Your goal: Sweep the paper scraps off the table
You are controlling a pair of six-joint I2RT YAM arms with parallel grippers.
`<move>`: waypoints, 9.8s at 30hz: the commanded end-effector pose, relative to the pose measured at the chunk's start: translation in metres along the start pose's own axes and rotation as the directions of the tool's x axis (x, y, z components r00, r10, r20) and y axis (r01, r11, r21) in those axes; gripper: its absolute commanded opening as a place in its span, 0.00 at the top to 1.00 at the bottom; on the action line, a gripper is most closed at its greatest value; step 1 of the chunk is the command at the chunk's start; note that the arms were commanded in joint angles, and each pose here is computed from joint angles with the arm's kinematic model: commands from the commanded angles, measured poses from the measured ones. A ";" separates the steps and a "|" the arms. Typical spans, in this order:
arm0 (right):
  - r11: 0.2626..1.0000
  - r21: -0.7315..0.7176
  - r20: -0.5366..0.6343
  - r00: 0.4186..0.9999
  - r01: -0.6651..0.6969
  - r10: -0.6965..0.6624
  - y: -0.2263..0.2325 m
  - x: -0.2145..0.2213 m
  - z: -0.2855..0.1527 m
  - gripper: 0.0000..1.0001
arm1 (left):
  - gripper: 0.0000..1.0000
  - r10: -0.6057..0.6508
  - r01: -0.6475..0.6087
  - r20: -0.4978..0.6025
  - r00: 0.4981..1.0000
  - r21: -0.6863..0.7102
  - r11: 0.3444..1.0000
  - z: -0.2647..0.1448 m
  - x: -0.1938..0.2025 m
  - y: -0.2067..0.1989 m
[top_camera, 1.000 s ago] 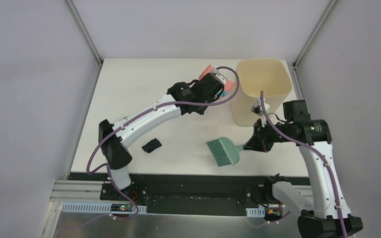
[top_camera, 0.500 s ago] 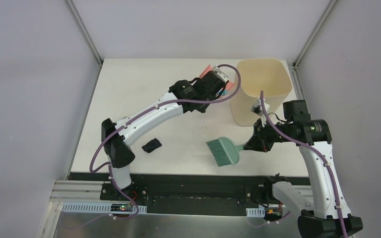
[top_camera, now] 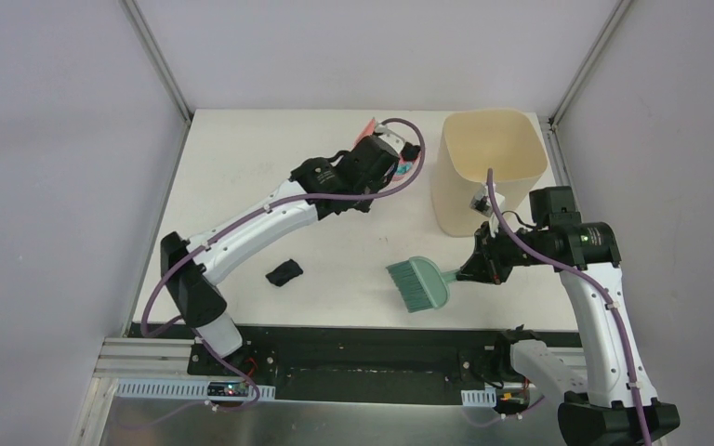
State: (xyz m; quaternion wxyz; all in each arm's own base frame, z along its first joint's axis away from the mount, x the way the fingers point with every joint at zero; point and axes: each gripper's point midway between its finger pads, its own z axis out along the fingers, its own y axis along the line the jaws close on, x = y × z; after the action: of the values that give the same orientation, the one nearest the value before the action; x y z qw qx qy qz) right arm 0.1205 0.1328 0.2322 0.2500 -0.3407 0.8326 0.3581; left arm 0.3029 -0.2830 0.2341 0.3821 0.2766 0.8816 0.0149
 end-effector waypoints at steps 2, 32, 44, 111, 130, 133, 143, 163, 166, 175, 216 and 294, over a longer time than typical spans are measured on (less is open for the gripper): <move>0.999 -0.006 0.045 0.998 0.045 -0.045 0.003 -0.013 -0.003 1.00 | 1.00 -0.118 0.109 0.227 0.967 0.050 0.993 -0.030 -0.044 0.010; 0.999 -0.022 0.047 0.998 0.040 -0.039 0.002 -0.014 0.000 1.00 | 1.00 0.380 -0.344 0.513 0.770 -0.168 0.924 0.018 -0.184 -0.061; 0.999 -0.035 0.043 0.999 0.035 -0.033 0.001 -0.015 0.003 1.00 | 1.00 0.882 -0.487 0.261 0.393 -0.754 0.440 0.015 -0.218 -0.083; 0.990 -0.111 0.125 0.990 0.085 -0.071 -0.015 -0.166 0.135 1.00 | 1.00 -0.279 0.304 0.122 0.953 -0.330 0.894 -0.073 0.144 0.168; 0.773 -0.472 0.104 0.844 -0.424 0.526 0.021 -0.309 0.347 1.00 | 1.00 -0.442 0.656 0.484 0.755 -0.564 0.502 -0.136 0.210 0.245; 0.743 -0.468 0.074 0.817 -0.478 0.572 0.031 -0.308 0.378 1.00 | 1.00 -0.451 0.643 0.458 0.766 -0.560 0.523 -0.127 0.208 0.241; 0.719 -0.250 0.042 0.735 -0.648 0.677 0.038 -0.283 0.435 1.00 | 1.00 -0.480 0.618 0.391 0.785 -0.539 0.572 -0.106 0.204 0.234; 0.518 0.159 0.094 0.536 -0.840 0.839 -0.064 -0.177 0.371 1.00 | 1.00 -0.476 0.605 0.374 0.796 -0.462 0.649 -0.094 0.195 0.222; 0.491 0.142 0.148 0.509 -0.859 0.848 -0.089 -0.168 0.340 1.00 | 1.00 -0.474 0.595 0.361 0.803 -0.450 0.666 -0.089 0.193 0.220; 0.448 0.116 0.264 0.463 -0.886 0.846 -0.141 -0.138 0.231 1.00 | 1.00 -0.476 0.582 0.336 0.813 -0.439 0.684 -0.083 0.192 0.216; 0.968 0.155 -0.132 0.967 -0.197 0.217 -0.009 -0.123 0.283 1.00 | 1.00 -0.474 0.535 0.255 0.843 -0.296 0.792 -0.062 0.178 0.189; 0.983 0.128 -0.156 0.981 0.132 -0.112 -0.049 -0.167 0.163 1.00 | 1.00 0.046 0.070 -0.596 0.802 0.170 0.983 -0.004 0.227 0.013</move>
State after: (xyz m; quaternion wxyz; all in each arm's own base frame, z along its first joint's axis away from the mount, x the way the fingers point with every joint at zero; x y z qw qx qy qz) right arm 0.2865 0.3040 0.1805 0.1707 -0.4104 0.8606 0.2488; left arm 0.1646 -0.1459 0.0836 -0.0035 0.2951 0.9550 0.0313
